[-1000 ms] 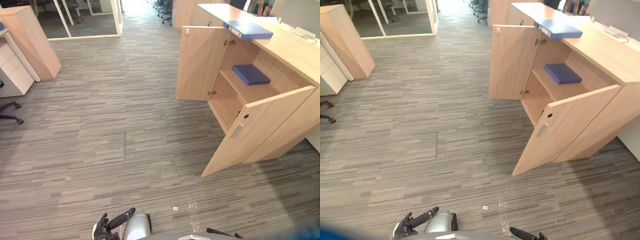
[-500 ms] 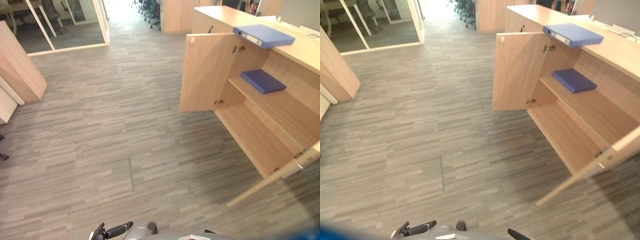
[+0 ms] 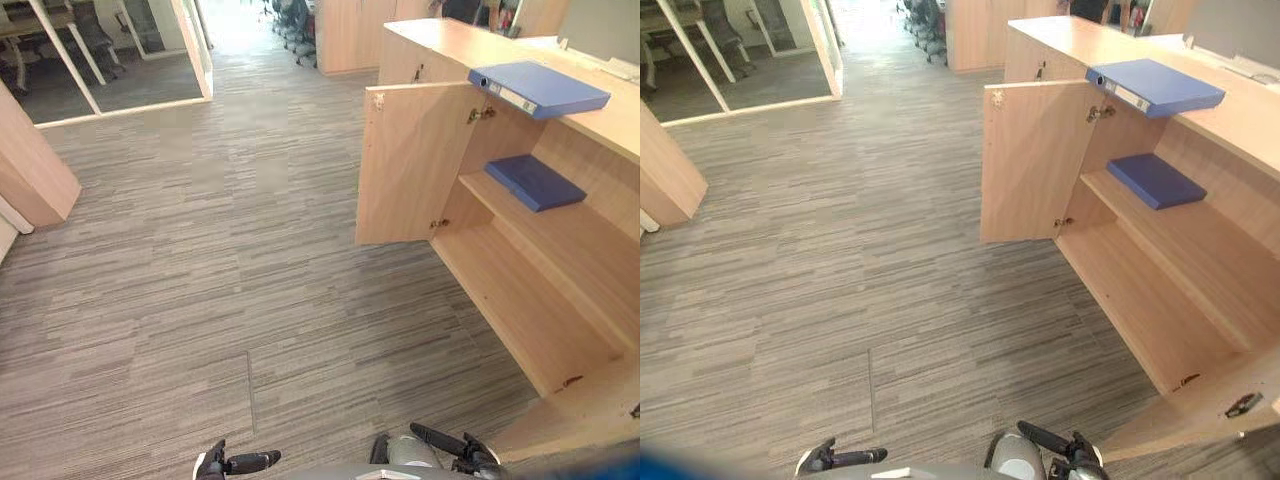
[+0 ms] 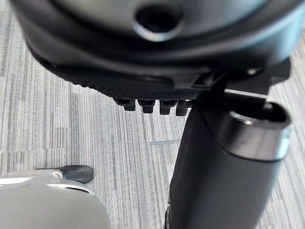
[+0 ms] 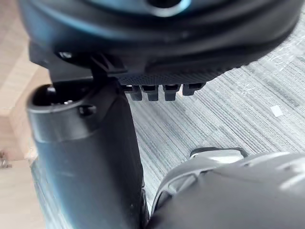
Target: Walk over to the cabinet, pick up the folder, carry it to the office cabinet, place the folder inside the office cabinet, then close the office cabinet door
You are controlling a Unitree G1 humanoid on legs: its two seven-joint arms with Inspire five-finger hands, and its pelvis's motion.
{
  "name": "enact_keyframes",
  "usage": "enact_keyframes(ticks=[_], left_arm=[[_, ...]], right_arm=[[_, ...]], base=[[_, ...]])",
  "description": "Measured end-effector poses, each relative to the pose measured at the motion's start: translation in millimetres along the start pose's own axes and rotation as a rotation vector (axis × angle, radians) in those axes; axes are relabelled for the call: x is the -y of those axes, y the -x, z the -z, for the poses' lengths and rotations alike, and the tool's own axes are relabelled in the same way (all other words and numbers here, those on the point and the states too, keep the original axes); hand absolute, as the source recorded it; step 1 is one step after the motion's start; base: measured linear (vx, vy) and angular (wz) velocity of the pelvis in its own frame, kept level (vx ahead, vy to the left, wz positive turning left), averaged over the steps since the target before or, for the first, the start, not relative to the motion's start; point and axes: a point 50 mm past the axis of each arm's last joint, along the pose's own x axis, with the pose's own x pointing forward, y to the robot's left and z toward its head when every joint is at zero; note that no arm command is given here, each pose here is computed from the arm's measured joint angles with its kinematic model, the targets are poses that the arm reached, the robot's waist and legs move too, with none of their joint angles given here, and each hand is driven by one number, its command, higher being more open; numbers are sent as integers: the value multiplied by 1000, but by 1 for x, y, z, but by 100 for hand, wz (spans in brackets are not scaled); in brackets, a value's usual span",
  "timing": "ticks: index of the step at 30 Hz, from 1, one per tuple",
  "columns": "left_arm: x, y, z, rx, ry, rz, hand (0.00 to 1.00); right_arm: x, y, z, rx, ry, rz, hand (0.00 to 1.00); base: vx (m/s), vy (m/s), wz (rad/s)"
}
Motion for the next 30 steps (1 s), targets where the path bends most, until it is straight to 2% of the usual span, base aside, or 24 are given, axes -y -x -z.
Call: enact_keyframes(ticks=[4,7,13,19,24,26,30], left_arm=[[-13,2,9,-16,107,-47,100],[-14,4,13,-8,232,-70,100],[-18,2,-7,74,248,-76,100],[-16,2,-11,83,322,-86,100],[-31,1,1,28,285,-136,100],[-29,3,14,-26,270,-135,100],[-27,4,19,-43,242,-127,100]], right_arm=[[10,6,31,-78,-76,36,100],[17,7,36,-93,-110,57,100],[10,6,38,-135,-91,45,100],[2,4,29,-95,-51,20,100],[-17,7,33,-108,-65,-31,100],[-13,6,29,-94,-81,-21,100],[-9,2,10,-27,-78,-16,100]], base=[[425,-368,5],[423,-188,-51],[413,34,-88],[486,301,-71],[538,461,-68],[492,507,-53],[246,307,-37]])
